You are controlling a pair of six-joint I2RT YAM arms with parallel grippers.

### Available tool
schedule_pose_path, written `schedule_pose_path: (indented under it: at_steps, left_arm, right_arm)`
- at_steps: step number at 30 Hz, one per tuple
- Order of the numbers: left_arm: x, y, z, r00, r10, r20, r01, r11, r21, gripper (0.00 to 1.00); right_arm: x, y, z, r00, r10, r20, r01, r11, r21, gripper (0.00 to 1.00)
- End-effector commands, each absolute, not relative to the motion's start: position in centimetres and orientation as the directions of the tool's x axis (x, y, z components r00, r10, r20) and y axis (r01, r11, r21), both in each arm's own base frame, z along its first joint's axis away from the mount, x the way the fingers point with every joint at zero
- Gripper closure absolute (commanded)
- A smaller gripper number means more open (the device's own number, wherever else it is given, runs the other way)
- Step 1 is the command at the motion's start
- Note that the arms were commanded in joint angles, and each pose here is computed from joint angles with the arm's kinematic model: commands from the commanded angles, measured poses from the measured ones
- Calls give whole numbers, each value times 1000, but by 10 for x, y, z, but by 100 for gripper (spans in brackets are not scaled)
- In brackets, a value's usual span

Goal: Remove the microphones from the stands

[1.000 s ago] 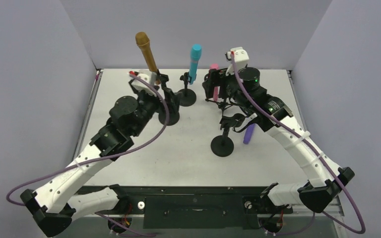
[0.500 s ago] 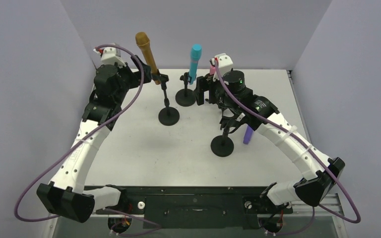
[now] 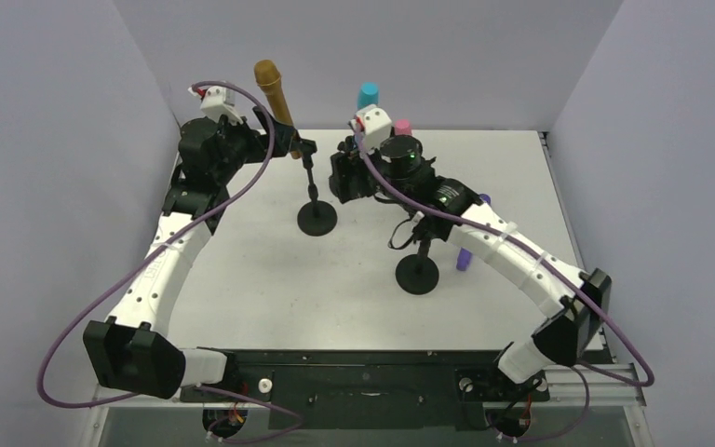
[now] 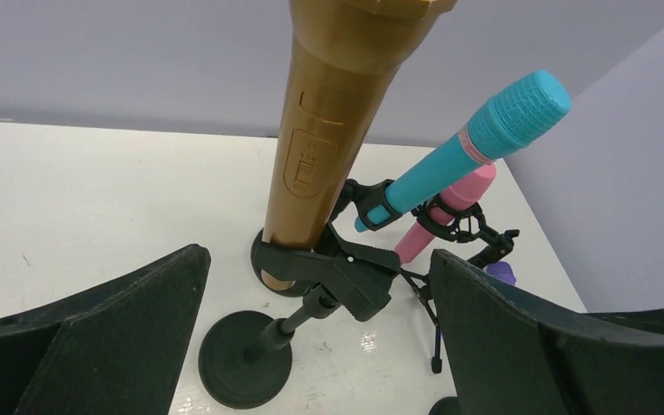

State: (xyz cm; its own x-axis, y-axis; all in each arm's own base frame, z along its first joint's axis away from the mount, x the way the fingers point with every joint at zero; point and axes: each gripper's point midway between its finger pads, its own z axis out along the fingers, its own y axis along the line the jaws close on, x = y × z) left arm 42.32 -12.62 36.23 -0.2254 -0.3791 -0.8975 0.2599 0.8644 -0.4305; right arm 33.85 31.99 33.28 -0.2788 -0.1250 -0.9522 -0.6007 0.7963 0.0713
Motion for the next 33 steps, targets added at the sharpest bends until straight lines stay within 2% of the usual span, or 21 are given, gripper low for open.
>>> schedule_pose_path:
  at_steps: [1, 15, 20, 24, 29, 33]
  left_arm:
    - [417, -129, 391, -145, -383, -912, 337, 848, -410, 1]
    - [382, -113, 373, -190, -352, -916, 271, 878, -394, 1]
    - [378, -97, 377, -154, -383, -911, 185, 894, -407, 1]
    - [370, -93, 388, -125, -384, -915, 186, 897, -402, 1]
    - [363, -90, 398, -107, -375, -921, 189, 901, -389, 2]
    - [360, -91, 402, -104, -370, -923, 202, 901, -384, 2]
  right_arm:
    - [356, 365, 343, -165, -190, -968, -659, 752, -35, 17]
    - [395, 413, 331, -108, -189, -976, -667, 742, -70, 18]
    - [409, 422, 325, -82, -205, -975, -669, 737, -98, 22]
    - [417, 427, 323, -58, -208, -976, -671, 732, -116, 27]
    - [428, 430, 323, -51, -210, -976, -669, 733, -123, 42]
    - [434, 432, 326, -35, -193, -980, -668, 734, -121, 48]
